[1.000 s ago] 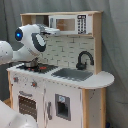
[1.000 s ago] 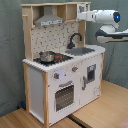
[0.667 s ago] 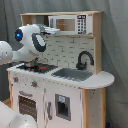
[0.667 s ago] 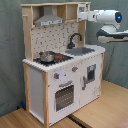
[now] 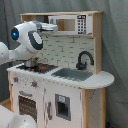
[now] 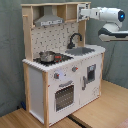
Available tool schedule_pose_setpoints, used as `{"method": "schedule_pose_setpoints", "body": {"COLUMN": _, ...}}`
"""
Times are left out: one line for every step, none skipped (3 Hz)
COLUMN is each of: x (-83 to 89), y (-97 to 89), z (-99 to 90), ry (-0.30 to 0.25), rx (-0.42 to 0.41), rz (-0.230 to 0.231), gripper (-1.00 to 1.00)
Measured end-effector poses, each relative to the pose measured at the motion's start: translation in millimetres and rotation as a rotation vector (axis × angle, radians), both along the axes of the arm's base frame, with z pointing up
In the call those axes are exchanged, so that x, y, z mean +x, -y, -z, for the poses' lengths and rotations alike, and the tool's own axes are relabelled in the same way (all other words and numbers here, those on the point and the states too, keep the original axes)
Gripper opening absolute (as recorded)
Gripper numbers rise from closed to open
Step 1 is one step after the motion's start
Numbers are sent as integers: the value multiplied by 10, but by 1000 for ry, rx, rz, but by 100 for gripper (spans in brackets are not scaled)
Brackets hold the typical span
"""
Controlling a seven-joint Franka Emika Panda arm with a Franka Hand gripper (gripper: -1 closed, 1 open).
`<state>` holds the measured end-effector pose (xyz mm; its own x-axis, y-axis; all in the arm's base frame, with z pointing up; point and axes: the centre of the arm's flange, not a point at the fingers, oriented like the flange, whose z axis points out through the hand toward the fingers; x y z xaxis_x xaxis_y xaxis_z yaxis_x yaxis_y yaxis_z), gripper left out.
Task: Play with the kitchen
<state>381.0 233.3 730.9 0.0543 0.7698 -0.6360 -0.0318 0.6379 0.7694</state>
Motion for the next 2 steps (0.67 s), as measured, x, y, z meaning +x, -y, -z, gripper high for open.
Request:
{"method": "schedule_pose_setpoints", "body": {"x": -347, "y": -2, "z": -297, "ry": 87, "rx": -4, "rz": 10, "gripper": 100}}
{"method": "schedule_pose_setpoints", "body": {"x": -713, "y": -5, "z": -533, "ry": 178, "rx": 14, "rz": 28, "gripper": 100}}
